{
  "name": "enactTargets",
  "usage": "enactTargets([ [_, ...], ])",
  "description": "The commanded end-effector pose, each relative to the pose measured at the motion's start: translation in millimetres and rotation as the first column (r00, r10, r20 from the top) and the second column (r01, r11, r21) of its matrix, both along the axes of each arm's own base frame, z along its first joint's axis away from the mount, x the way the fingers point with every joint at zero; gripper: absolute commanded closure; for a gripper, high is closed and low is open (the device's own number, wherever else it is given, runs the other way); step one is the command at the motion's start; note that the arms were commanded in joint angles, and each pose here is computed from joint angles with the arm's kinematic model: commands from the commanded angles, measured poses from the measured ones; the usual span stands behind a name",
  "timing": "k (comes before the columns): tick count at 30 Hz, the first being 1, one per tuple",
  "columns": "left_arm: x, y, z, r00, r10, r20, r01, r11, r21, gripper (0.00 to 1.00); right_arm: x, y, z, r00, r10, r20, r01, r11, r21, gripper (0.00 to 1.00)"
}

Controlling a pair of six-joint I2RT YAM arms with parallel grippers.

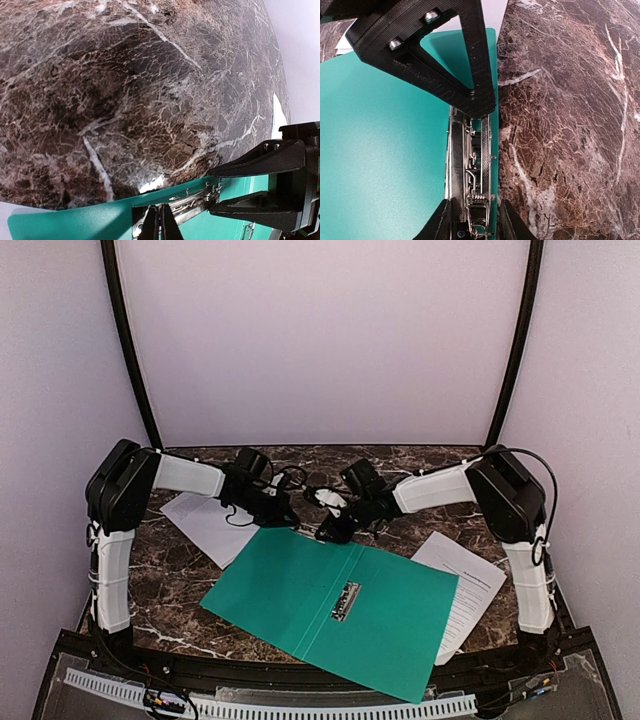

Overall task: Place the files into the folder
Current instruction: Open the spring clip on the folder.

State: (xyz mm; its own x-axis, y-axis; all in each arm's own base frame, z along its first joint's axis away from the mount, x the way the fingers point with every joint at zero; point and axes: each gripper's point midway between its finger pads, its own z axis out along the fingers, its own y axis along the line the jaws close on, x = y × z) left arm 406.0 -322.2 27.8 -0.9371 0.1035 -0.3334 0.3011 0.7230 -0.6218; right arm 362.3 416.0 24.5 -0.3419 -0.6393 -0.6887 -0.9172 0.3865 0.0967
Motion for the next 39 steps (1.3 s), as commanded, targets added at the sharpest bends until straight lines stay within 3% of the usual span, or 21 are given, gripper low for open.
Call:
enactTargets([
  [1,-30,27,-36,0.984,0.094,-0.149,-0.071,0.985,0.154,0.99,-21,-22,-41,0.999,-0.023,-0.026,0.019,0.987,-0.157,0.69],
  [25,-94,70,-113,0.875,0.251,-0.414,-0.091,0.926,0.367,0.99,-34,-23,-58,0.998,-0.057,-0.032,0.05,0.983,-0.175,0.76],
  [39,-113,51,-95,0.886,0.148,-0.439,-0.013,0.955,0.296,0.99,-26,-30,-65,0.984,-0.164,-0.067,0.143,0.96,-0.242,0.79],
])
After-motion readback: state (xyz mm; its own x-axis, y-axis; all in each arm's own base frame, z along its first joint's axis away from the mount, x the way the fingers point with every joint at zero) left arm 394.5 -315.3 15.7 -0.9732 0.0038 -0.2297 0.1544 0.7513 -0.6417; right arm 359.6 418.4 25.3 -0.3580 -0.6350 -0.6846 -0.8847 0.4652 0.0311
